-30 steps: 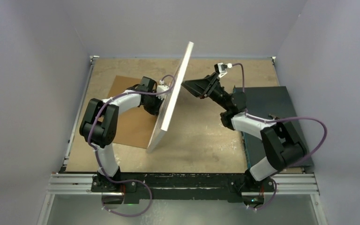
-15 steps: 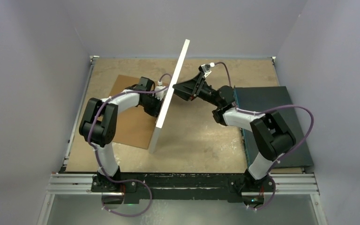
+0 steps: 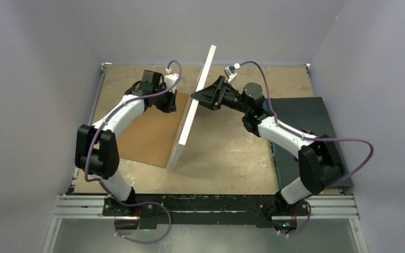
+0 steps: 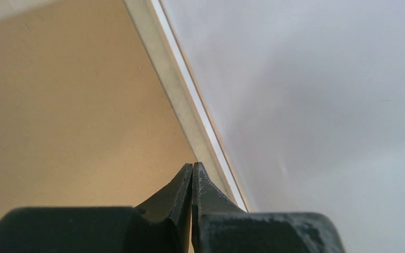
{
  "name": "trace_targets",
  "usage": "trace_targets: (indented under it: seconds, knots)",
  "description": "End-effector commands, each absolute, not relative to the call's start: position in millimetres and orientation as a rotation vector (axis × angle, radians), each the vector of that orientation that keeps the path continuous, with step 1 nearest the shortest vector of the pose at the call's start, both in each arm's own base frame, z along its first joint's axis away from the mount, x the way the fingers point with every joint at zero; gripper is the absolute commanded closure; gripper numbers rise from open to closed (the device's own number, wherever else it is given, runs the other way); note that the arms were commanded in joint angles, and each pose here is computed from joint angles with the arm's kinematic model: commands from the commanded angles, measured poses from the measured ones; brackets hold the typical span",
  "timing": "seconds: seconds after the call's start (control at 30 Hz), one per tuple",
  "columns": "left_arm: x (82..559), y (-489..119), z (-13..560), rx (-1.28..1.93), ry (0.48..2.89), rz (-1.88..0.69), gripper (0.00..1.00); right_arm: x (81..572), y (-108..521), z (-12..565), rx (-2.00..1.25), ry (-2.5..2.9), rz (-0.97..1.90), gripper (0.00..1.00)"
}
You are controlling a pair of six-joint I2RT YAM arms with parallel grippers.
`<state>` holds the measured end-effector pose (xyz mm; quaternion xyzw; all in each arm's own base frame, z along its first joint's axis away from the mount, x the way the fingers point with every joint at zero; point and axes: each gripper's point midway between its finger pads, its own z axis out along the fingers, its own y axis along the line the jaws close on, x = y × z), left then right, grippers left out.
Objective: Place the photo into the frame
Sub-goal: Pick up the photo frame from the center of the board.
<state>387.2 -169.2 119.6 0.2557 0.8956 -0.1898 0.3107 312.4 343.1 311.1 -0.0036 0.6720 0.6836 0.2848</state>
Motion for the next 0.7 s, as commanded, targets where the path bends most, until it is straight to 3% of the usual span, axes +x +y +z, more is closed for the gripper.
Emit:
trace_targets:
  seconds: [0.0, 0.13, 0.23, 0.4, 0.53, 0.67]
  knots:
    - [395, -184, 192, 0.635, 2.213, -0.586, 1.0, 315, 342, 317, -0.01, 1.834, 1.756, 0.25]
    - [392, -191, 240, 0.623, 2.116, -0.64, 0.92, 320, 343, 332, -0.017, 1.818, 1.752, 0.25]
    - [389, -194, 271, 0.589, 2.066, -0.703, 0.75, 323, 343, 344, -0.023, 1.796, 1.759, 0.25]
    - [365, -210, 297, 0.636, 2.021, -0.887, 0.6, 325, 343, 355, -0.026, 1.781, 1.757, 0.25]
    - [353, -216, 315, 0.64, 1.991, -0.967, 0.57, 327, 344, 356, -0.022, 1.78, 1.757, 0.26]
    - [343, -224, 336, 0.649, 1.954, -1.059, 0.4, 332, 345, 363, -0.021, 1.766, 1.751, 0.28]
